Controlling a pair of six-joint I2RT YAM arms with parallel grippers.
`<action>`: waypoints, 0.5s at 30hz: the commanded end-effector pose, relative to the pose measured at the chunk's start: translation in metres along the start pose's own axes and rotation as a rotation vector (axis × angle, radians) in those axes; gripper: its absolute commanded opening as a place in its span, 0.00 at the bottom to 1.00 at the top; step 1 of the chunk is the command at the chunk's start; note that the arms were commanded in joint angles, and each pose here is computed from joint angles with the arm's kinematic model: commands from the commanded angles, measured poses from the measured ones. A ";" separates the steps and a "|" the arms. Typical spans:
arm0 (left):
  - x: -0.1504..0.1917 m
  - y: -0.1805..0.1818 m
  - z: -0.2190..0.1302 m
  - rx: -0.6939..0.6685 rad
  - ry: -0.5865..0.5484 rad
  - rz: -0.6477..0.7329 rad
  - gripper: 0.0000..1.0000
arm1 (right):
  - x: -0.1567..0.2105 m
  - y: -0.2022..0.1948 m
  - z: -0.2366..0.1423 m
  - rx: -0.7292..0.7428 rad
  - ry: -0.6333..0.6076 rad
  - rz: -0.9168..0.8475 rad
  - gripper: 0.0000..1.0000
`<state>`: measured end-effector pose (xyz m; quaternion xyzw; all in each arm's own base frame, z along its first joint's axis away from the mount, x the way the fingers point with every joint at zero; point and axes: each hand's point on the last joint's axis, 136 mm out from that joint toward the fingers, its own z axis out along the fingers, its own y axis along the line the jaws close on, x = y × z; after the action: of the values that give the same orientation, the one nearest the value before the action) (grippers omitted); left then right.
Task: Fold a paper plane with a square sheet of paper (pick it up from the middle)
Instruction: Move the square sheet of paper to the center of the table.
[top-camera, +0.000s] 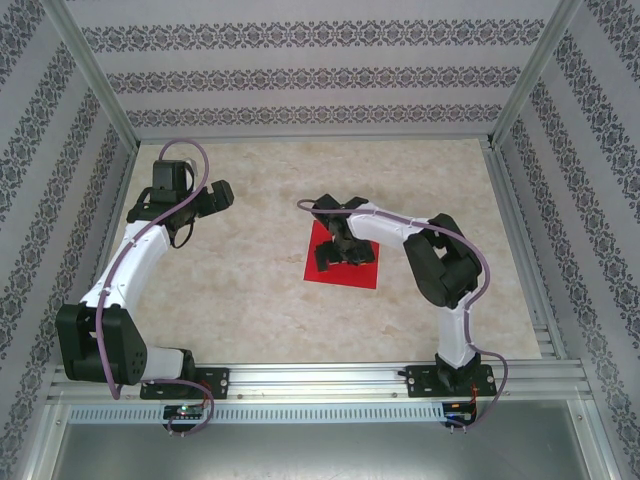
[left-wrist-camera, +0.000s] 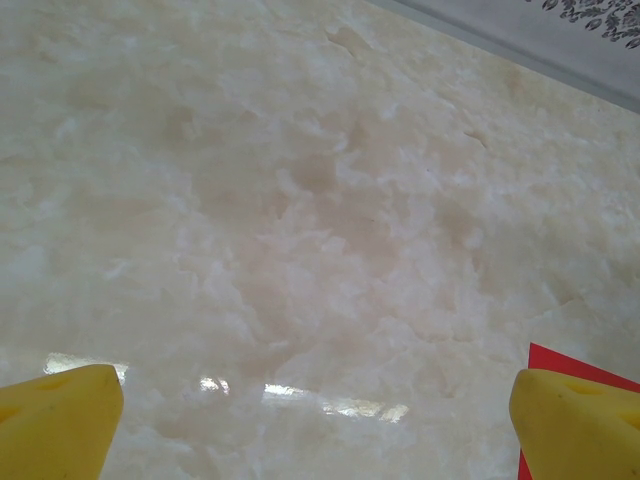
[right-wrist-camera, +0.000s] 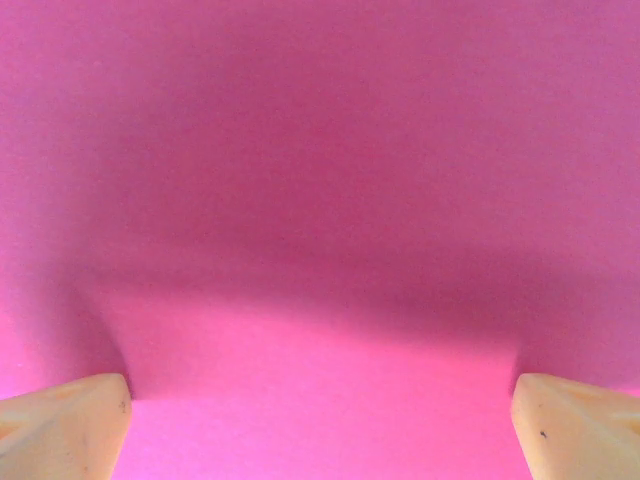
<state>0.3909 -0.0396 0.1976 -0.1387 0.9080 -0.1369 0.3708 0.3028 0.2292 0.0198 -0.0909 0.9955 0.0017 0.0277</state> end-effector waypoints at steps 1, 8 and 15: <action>-0.005 -0.005 -0.004 0.003 0.005 -0.020 1.00 | -0.031 -0.009 -0.041 -0.020 -0.132 0.160 0.98; 0.010 -0.007 -0.001 0.014 0.081 -0.061 1.00 | -0.050 -0.019 -0.024 -0.039 -0.140 0.366 0.98; 0.015 -0.012 0.007 0.046 0.118 -0.062 1.00 | -0.057 -0.014 -0.014 -0.024 -0.098 0.356 0.98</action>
<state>0.3868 -0.0487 0.1819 -0.1524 0.9201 -0.1604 0.3231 0.3597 0.2242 0.0385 0.0735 0.9937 0.0286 0.0799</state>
